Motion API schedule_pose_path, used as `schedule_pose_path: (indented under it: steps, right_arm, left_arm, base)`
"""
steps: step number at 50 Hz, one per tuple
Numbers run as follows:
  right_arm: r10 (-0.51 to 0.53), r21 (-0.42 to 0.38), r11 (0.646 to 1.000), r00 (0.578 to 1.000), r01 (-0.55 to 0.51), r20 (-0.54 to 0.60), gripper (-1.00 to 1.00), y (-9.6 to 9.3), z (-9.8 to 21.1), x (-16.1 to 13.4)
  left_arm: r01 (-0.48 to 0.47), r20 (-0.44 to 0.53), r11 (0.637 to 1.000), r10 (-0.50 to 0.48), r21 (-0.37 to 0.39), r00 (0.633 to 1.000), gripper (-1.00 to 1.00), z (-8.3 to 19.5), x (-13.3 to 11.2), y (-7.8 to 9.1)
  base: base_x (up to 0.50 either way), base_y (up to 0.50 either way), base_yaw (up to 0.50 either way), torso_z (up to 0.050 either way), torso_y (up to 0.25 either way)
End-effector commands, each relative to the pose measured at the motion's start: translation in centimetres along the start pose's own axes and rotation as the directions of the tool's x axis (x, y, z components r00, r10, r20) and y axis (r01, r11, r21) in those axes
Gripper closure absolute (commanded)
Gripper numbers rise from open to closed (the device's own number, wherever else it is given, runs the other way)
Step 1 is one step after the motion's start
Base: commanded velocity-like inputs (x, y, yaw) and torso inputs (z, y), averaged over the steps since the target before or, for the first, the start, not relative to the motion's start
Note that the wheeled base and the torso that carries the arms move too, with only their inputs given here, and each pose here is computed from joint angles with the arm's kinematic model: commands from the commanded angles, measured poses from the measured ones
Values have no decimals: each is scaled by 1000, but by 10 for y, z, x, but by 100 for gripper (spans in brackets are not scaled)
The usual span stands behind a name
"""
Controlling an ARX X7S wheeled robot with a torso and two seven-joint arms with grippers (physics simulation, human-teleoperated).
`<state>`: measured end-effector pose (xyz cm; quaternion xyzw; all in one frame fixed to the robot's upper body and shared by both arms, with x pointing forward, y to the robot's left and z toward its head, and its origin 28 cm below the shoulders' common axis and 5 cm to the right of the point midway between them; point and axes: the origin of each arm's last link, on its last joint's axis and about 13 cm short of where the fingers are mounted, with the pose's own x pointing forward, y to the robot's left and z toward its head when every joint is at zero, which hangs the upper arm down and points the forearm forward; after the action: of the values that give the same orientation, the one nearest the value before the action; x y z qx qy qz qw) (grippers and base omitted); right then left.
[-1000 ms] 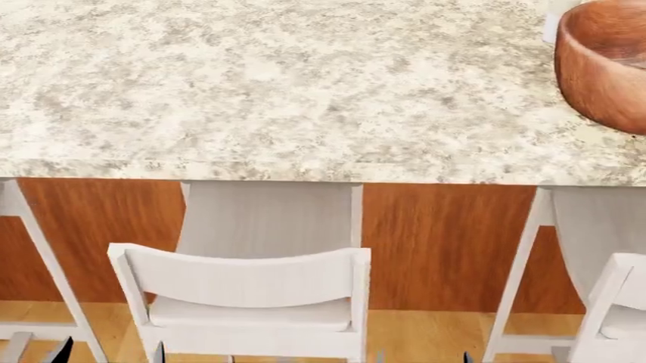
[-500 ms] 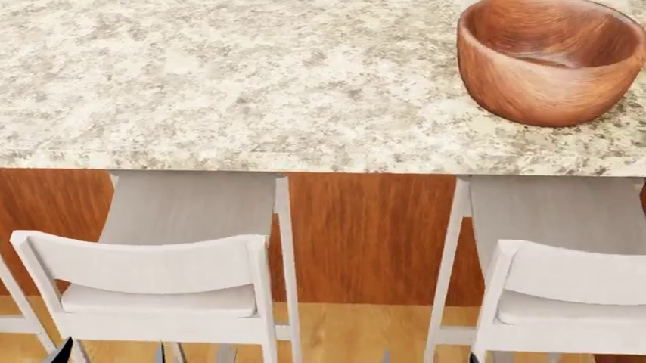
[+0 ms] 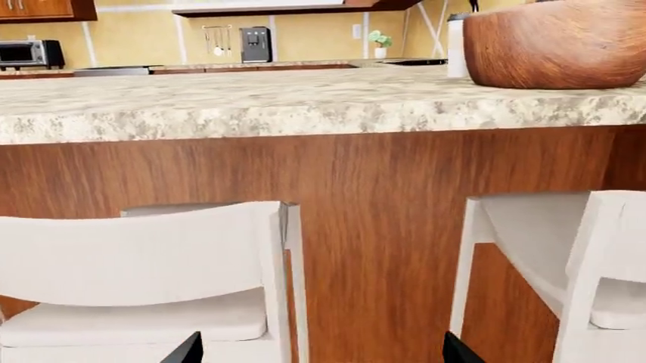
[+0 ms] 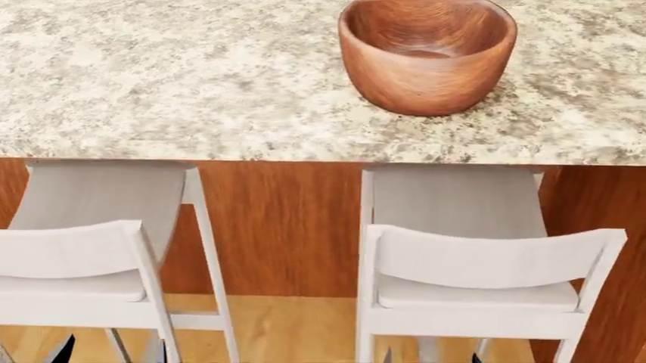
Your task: Place the cup inside the bowl on the dining table and move the bowl to any counter.
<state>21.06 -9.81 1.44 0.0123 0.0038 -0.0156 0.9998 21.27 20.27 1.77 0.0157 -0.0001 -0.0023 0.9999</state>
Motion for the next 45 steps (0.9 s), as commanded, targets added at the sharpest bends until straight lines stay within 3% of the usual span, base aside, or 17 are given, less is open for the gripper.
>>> schedule_pose_path:
  steps: [1,18,30,31,36,37,39,42,45]
  right_arm:
    - [-5,-7,1000,1000,5,6,-100,0,0,0]
    - [-24,-2,1000,999,24,27,-100,-1,2,0]
    - [-24,-26,999,998,25,50,-100,-1,2,1]
    - [-24,-24,999,998,25,50,-100,0,2,1]
    - [-35,-16,999,998,36,55,-100,-1,3,1]
    - [-36,-16,999,998,37,56,-100,-1,3,1]
    - [-33,-20,999,998,34,56,-100,-1,3,1]
    - [-35,-25,999,998,36,57,-100,-1,2,2]
    - [-29,-30,999,998,31,58,-100,-1,2,1]
  left_arm:
    - [0,2,1000,0,-1,1000,-100,1,1,-1]
    - [1,8,1000,-1,-7,1000,-100,1,-2,1]
    - [-14,13,1000,14,2,1000,-100,4,3,-2]
    - [-17,16,1000,17,-24,1000,-100,4,2,0]
    - [-12,15,1000,12,-12,1000,-100,4,-2,1]
    - [-16,-11,1000,16,21,1000,-100,2,-2,2]
    - [-13,43,999,15,-40,999,-100,5,-3,3]
    - [2,10,1000,-2,-30,1000,-100,1,-2,2]
    - [-13,43,1000,14,-24,999,-100,4,-4,4]
  base:
    - [-1,-500,0,0,0]
    - [5,-457,0,0,0]
    - [0,-6,0,0,0]
    - [0,0,0,0,0]
    - [0,0,0,0,0]
    - [0,0,0,0,0]
    - [0,0,0,0,0]
    - [0,0,0,0,0]
    - [0,0,0,0,0]
